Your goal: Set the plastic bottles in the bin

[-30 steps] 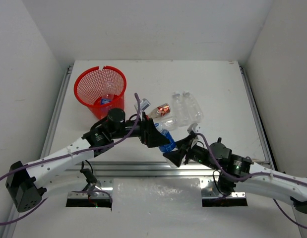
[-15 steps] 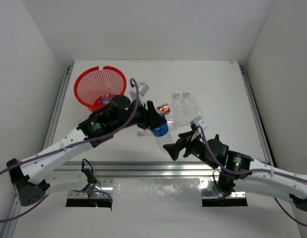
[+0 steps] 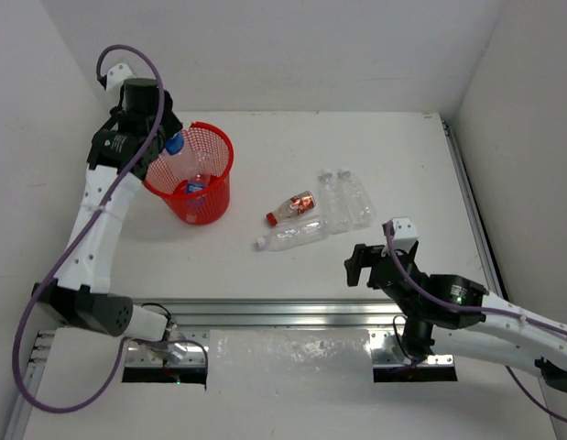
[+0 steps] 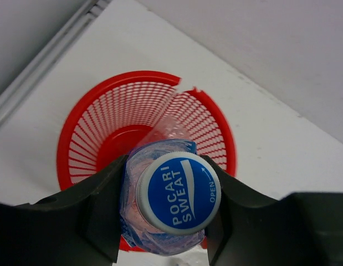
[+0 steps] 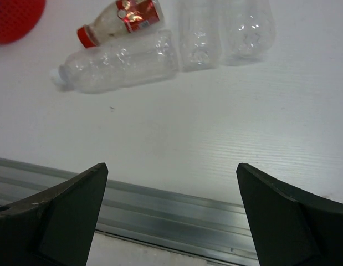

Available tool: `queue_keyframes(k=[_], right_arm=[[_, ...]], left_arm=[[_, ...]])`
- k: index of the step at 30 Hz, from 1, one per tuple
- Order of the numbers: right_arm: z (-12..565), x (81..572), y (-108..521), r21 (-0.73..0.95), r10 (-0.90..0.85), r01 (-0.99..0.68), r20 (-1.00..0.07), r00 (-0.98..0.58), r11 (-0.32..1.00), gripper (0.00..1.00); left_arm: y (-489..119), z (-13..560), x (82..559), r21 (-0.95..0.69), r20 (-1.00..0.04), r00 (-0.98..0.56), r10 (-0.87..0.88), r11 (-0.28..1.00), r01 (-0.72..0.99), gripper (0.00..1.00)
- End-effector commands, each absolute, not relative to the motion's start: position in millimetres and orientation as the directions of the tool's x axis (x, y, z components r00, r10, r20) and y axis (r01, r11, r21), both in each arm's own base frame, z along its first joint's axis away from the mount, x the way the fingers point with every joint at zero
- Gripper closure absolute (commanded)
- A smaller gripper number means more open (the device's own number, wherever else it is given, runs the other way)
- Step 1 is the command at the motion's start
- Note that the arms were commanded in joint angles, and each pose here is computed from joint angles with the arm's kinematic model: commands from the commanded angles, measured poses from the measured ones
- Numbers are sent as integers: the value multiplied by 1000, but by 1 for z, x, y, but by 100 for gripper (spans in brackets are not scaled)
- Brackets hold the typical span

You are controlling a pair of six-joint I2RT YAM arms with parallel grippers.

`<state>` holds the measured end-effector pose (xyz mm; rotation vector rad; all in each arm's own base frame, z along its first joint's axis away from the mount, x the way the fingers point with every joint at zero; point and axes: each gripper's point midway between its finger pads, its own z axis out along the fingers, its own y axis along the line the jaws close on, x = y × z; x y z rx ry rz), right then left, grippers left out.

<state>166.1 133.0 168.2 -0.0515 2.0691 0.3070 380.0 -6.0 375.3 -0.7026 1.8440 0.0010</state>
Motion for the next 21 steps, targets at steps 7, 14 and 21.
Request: queue_keyframes(k=[7,14,21], right_arm=[[149,178,139,110,8,-112,-750,-661,988,1],[120,218,168,123,16,-85,-654,-756,989,1],[139,288,181,83,67,13,-689,-721,996,1]], left_arm=[[24,329,403,-157,-831,-374,-413,818,-554,35],[36,350,382,-142,-855,-335,-396,800,-583,0],[22,353,333,-203,-866,-326,-380,861,-466,0]])
